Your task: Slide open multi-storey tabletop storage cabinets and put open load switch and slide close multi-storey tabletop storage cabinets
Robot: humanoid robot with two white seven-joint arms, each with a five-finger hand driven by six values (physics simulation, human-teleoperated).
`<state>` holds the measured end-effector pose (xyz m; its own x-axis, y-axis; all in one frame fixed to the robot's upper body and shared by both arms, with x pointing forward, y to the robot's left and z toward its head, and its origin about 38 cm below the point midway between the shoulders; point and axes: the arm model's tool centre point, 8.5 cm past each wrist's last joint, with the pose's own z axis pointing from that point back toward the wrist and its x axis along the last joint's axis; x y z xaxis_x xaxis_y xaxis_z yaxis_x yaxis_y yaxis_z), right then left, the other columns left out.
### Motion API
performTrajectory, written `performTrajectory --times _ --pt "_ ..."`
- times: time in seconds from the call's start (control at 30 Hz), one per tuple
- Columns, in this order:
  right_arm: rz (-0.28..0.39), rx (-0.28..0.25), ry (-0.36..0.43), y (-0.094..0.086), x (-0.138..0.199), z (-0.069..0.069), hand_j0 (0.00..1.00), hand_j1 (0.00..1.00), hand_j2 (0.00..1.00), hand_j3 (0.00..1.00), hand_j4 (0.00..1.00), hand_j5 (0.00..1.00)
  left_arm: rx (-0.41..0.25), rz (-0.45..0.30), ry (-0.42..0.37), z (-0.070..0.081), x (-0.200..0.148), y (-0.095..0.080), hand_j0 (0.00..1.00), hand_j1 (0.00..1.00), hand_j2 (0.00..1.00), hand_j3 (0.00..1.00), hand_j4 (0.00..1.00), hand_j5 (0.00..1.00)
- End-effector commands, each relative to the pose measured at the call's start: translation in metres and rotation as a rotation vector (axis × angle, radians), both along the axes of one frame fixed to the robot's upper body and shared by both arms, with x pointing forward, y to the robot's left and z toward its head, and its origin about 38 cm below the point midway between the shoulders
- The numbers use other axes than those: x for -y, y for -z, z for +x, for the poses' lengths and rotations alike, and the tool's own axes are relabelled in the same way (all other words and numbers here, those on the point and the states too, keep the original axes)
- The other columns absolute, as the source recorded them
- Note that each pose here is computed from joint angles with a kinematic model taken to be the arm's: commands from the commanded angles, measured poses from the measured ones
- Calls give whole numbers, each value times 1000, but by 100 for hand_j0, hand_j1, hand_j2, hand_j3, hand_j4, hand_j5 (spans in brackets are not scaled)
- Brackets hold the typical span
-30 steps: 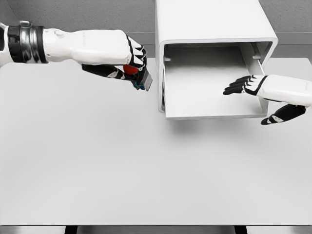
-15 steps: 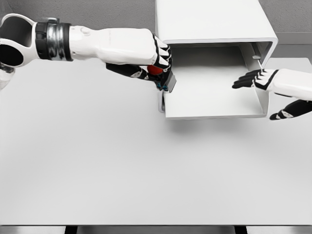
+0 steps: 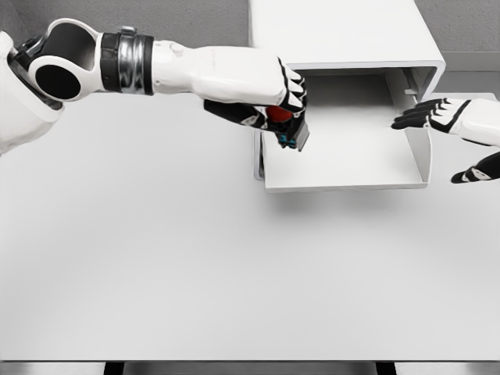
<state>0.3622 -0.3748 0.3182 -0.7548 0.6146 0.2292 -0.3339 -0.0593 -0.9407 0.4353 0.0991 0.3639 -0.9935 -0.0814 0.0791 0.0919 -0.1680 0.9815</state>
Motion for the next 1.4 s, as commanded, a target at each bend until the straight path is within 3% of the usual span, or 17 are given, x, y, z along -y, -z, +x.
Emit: performTrajectory --times 0.0,0.23,0.5,0.57,0.97,1.07,1.1,1.13,1.37 --pt "-3 0 17 -3 6 -2 100 100 100 100 100 100 -10 -1 -6 5 6 3 38 38 38 38 38 38" --pt "-12 3 33 -5 12 -4 88 88 88 88 88 88 -11 19 -6 14 23 6 38 38 38 38 38 38" --pt "6 35 42 -13 13 -3 86 86 86 86 86 86 -22 45 -37 27 30 18 38 38 38 38 38 38" --pt "22 62 58 -20 17 -3 83 83 83 83 83 83 -23 58 -33 27 32 20 38 38 38 38 38 38" --pt "-6 55 101 -21 33 -9 78 78 78 78 78 78 -13 90 -24 27 38 20 39 39 39 39 39 39" --pt "-6 55 102 -21 34 -9 78 78 78 78 78 78 -7 91 -24 27 38 20 50 50 50 50 50 50" --pt "-6 55 104 -21 34 -9 78 78 78 78 78 78 -4 91 -31 29 38 19 70 70 70 70 70 70" --pt "-16 52 113 -22 38 -11 79 79 79 79 79 79 -5 89 -31 29 38 19 100 100 100 100 100 100" --pt "-57 30 130 -15 47 -18 79 79 79 79 79 79 -3 73 -22 28 43 16 100 100 100 100 100 100"
